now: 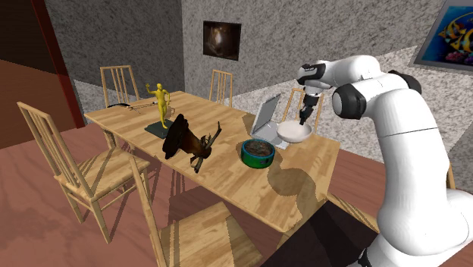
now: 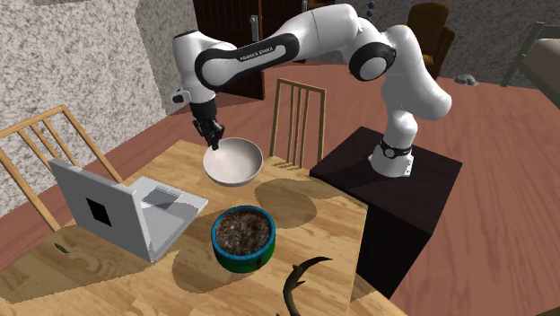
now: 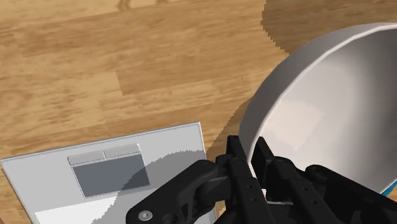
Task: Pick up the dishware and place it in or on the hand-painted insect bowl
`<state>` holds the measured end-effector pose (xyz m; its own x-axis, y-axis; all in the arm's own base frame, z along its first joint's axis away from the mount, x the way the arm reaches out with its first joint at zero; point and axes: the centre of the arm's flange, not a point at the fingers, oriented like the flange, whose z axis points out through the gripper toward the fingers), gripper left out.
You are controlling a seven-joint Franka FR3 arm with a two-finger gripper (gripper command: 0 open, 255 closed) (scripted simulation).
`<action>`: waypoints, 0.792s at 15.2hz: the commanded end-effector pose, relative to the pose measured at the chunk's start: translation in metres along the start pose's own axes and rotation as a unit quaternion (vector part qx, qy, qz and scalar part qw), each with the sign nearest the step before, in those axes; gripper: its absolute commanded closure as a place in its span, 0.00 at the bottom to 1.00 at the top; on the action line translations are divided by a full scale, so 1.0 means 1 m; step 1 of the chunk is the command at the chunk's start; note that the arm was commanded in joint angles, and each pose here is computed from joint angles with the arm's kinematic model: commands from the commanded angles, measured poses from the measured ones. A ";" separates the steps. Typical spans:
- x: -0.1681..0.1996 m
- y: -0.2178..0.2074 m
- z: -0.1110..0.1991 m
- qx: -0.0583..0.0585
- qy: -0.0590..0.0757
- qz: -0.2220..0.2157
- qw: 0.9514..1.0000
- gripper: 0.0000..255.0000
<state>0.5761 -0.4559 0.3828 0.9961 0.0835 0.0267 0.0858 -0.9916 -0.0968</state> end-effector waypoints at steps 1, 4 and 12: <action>0.019 -0.023 0.000 0.000 0.000 0.000 1.000 1.00; 0.044 -0.053 -0.002 0.000 0.000 0.000 1.000 1.00; 0.114 -0.138 -0.007 0.000 0.000 0.000 1.000 1.00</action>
<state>0.6704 -0.3230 0.4068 0.9961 0.0844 0.0268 0.0866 -0.9916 -0.0966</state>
